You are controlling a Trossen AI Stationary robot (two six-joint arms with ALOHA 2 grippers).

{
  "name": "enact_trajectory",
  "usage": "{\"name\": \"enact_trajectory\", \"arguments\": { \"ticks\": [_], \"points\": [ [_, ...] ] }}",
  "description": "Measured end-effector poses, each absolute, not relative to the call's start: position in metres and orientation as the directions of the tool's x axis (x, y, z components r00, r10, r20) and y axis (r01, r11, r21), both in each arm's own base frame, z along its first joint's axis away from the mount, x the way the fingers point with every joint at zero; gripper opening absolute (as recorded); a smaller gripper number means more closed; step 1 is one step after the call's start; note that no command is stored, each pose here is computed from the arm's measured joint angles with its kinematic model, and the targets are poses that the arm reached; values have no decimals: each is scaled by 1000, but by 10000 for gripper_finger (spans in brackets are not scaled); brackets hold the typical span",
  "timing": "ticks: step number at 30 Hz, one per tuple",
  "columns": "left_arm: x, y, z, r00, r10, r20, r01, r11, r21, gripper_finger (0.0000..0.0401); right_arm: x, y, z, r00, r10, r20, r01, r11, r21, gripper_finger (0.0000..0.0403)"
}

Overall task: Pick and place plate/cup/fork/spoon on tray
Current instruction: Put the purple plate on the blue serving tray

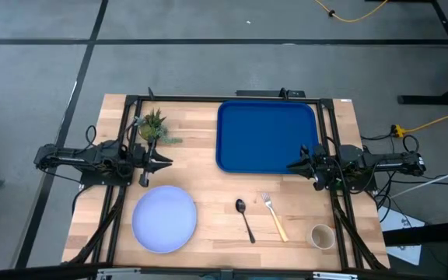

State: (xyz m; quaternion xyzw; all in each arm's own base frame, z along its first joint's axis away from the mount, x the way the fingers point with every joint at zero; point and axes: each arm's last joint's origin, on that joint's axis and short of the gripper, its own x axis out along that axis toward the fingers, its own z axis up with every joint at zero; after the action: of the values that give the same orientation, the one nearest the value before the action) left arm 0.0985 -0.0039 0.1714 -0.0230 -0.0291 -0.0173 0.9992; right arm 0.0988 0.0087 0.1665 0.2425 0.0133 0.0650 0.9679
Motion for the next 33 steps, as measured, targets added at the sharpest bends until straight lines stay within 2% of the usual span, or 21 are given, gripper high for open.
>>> {"name": "enact_trajectory", "arguments": {
  "ticks": [33],
  "points": [
    [99, -4, 165, 1000, -27, -9, 27, 999, -40, 39, 99, 7, 169, 996, 87, 31, -92, 912, 399, 65]
  ]
}}
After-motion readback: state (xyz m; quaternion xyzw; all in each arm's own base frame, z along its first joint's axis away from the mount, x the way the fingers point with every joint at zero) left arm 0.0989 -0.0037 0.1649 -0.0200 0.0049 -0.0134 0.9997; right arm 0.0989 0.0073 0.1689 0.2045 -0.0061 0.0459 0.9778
